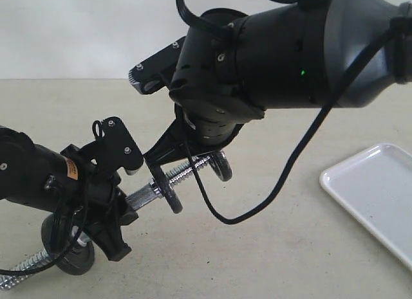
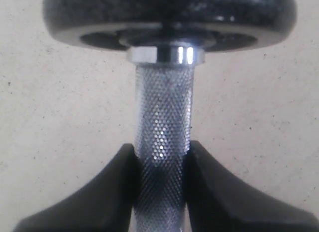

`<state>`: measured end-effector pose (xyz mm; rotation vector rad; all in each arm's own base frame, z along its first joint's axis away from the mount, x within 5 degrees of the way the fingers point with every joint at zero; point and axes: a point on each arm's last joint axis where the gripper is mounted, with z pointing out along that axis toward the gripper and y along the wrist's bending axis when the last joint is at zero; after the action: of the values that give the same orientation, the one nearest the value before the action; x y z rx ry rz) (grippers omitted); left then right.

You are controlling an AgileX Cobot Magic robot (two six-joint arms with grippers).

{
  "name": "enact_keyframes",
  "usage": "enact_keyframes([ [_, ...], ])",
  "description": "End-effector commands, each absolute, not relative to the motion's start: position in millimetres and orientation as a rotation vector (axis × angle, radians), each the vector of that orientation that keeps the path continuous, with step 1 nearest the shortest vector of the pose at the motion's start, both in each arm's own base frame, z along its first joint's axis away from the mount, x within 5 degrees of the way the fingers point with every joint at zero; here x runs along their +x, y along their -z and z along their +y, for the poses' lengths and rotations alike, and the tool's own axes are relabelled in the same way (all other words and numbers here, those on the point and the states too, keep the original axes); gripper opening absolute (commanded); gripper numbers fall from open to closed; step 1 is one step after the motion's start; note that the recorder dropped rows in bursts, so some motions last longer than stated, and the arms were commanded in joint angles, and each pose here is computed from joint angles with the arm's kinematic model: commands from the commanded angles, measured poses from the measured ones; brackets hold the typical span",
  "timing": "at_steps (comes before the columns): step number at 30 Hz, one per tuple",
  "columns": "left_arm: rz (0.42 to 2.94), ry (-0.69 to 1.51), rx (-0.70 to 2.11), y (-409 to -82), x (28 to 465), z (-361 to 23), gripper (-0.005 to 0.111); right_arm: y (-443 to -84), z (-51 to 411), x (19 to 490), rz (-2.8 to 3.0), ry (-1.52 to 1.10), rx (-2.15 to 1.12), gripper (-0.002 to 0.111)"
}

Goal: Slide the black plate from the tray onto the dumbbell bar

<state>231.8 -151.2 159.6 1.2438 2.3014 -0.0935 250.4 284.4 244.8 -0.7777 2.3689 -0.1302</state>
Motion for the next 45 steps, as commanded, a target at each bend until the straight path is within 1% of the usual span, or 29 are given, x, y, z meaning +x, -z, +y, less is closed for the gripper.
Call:
enact_keyframes([
  [1,1.820,0.100,0.812,-216.7,268.7,-164.8,0.004,-257.3,297.3,243.1,2.295,0.021,-0.818,0.000],
  [10,1.873,0.138,0.702,-216.2,269.7,-162.4,0.004,-257.8,298.9,243.3,2.282,0.004,-0.826,0.000],
  [22,1.880,0.146,0.660,-216.9,270.5,-161.4,0.004,-258.2,300.3,243.2,2.272,-0.012,-0.835,0.000],
  [30,1.877,0.148,0.643,-217.6,271.1,-161.0,0.004,-258.7,307.1,239.5,2.252,-0.085,-0.871,0.000],
  [37,1.875,0.147,0.642,-217.8,271.1,-161.0,0.004,-258.4,306.7,239.3,2.256,-0.079,-0.876,0.001],
  [40,1.875,0.147,0.642,-217.8,271.1,-161.0,0.004,-258.2,306.3,239.3,2.258,-0.074,-0.877,0.008],
  [41,1.875,0.147,0.642,-217.8,271.1,-161.0,0.004,-258.1,306.1,239.2,2.260,-0.071,-0.877,0.012],
  [42,1.875,0.147,0.642,-217.8,271.1,-161.0,0.004,-258.0,306.0,239.2,2.261,-0.070,-0.876,0.018],
  [44,1.875,0.147,0.642,-217.8,271.1,-161.0,0.004,-257.6,305.3,239.0,2.269,-0.063,-0.874,0.033],
  [45,1.875,0.147,0.642,-217.8,271.1,-161.0,0.004,-257.3,304.5,238.9,2.276,-0.054,-0.873,0.044],
])
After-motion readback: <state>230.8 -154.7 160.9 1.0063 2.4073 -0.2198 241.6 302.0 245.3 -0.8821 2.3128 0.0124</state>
